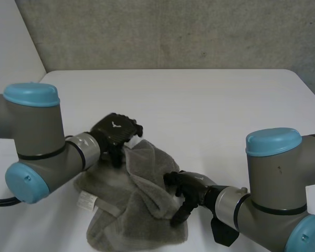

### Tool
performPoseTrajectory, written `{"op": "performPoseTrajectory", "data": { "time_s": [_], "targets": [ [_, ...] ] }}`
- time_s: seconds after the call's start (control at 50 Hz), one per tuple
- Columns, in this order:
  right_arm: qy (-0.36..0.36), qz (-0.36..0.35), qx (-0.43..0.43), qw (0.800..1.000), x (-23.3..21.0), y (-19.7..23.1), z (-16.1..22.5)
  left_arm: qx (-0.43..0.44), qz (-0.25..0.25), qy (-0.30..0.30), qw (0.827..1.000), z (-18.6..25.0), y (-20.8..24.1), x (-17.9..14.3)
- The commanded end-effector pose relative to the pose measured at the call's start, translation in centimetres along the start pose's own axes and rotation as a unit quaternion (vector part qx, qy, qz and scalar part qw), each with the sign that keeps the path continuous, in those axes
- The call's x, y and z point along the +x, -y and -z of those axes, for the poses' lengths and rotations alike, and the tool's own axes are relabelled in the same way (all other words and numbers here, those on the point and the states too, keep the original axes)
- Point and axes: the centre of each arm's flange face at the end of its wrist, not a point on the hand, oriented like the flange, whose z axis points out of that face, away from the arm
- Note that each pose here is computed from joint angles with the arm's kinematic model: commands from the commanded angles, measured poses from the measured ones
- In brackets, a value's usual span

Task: Fold the laundry

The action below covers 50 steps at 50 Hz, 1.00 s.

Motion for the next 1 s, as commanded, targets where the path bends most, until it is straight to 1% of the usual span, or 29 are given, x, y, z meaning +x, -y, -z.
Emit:
{"op": "performPoseTrajectory", "data": {
  "time_s": [0.02,0.12,0.2,0.24,0.26,0.28,0.3,0.32,0.34,0.36,0.38,0.4,0.42,0.44,0.48,0.5,0.54,0.58,0.62,0.64,0.66,0.68,0.7,0.72,0.74,0.76,0.78,0.86,1.0],
  "targets": [
    [-0.002,-0.007,0.007,1.000,0.3,-0.1,-0.7,0.003,0.003,-0.027,1.000,-0.2,-0.2,1.1],
    [0.004,-0.002,0.006,1.000,-0.1,-0.4,-1.0,0.019,-0.006,-0.017,1.000,-0.3,0.5,0.7],
    [0.013,0.014,0.059,0.998,-0.8,2.7,-0.2,0.061,-0.019,0.021,0.998,-0.2,2.8,-0.9],
    [0.021,0.031,0.103,0.994,-1.6,5.1,0.7,0.121,-0.027,0.106,0.987,0.7,6.8,-3.7],
    [0.026,0.046,0.158,0.986,-2.1,8.3,2.0,0.122,-0.027,0.106,0.986,0.7,6.8,-3.7],
    [0.026,0.046,0.158,0.986,-2.1,8.3,2.0,0.155,-0.018,0.156,0.975,1.4,9.0,-5.4],
    [0.018,0.058,0.217,0.974,-2.0,11.8,3.6,0.155,-0.018,0.157,0.975,1.4,9.1,-5.4],
    [0.001,0.068,0.278,0.958,-1.6,15.4,5.4,0.199,-0.004,0.205,0.958,2.6,11.7,-7.0],
    [0.001,0.068,0.279,0.958,-1.6,15.4,5.5,0.251,0.018,0.248,0.935,4.2,14.6,-8.5],
    [-0.019,0.080,0.339,0.937,-1.3,18.7,7.5,0.252,0.018,0.248,0.935,4.2,14.6,-8.5],
    [-0.033,0.094,0.402,0.910,-1.5,21.7,9.8,0.301,0.045,0.277,0.911,6.0,17.1,-9.6],
    [-0.034,0.094,0.403,0.910,-1.5,21.7,9.8,0.345,0.071,0.293,0.889,7.8,19.2,-10.3],
    [-0.047,0.107,0.463,0.878,-1.9,24.1,12.3,0.345,0.071,0.293,0.889,7.8,19.2,-10.3],
    [-0.047,0.107,0.464,0.878,-1.9,24.1,12.3,0.380,0.092,0.295,0.872,9.3,20.9,-10.6],
    [-0.060,0.132,0.541,0.829,-2.9,26.7,15.8,0.403,0.106,0.291,0.861,10.3,21.9,-10.8],
    [-0.060,0.132,0.541,0.828,-3.0,26.7,15.8,0.413,0.115,0.286,0.857,10.9,22.3,-10.8],
    [-0.076,0.165,0.549,0.816,-3.4,26.9,16.4,0.410,0.120,0.282,0.859,11.0,22.2,-10.5],
    [-0.085,0.182,0.542,0.816,-3.5,26.6,16.2,0.394,0.124,0.274,0.868,10.7,21.6,-9.8],
    [-0.099,0.199,0.527,0.820,-3.2,26.1,15.6,0.336,0.130,0.240,0.902,9.3,19.0,-7.2],
    [-0.112,0.217,0.503,0.829,-2.8,25.2,14.7,0.336,0.130,0.240,0.902,9.3,19.0,-7.2],
    [-0.112,0.217,0.503,0.829,-2.8,25.2,14.7,0.299,0.130,0.220,0.919,8.4,17.2,-5.8],
    [-0.121,0.238,0.470,0.841,-2.4,24.1,13.5,0.298,0.130,0.220,0.920,8.4,17.2,-5.8],
    [-0.123,0.262,0.433,0.854,-1.9,22.6,12.1,0.253,0.131,0.199,0.938,7.3,14.9,-4.5],
    [-0.123,0.262,0.433,0.854,-1.9,22.6,12.1,0.210,0.130,0.182,0.952,6.4,12.4,-3.4],
    [-0.121,0.284,0.388,0.869,-1.2,20.8,10.1,0.209,0.130,0.182,0.952,6.4,12.4,-3.4],
    [-0.117,0.302,0.342,0.882,-0.5,18.7,8.1,0.170,0.127,0.169,0.963,5.6,9.9,-2.3],
    [-0.117,0.302,0.342,0.882,-0.5,18.7,8.1,0.133,0.118,0.156,0.972,4.7,7.4,-1.3],
    [-0.115,0.343,0.217,0.907,1.8,12.4,3.3,0.074,0.087,0.143,0.983,3.2,3.1,0.3],
    [-0.117,0.369,0.082,0.918,4.8,5.6,-0.3,-0.030,-0.005,0.113,0.993,2.4,-3.3,2.9]
  ]
}}
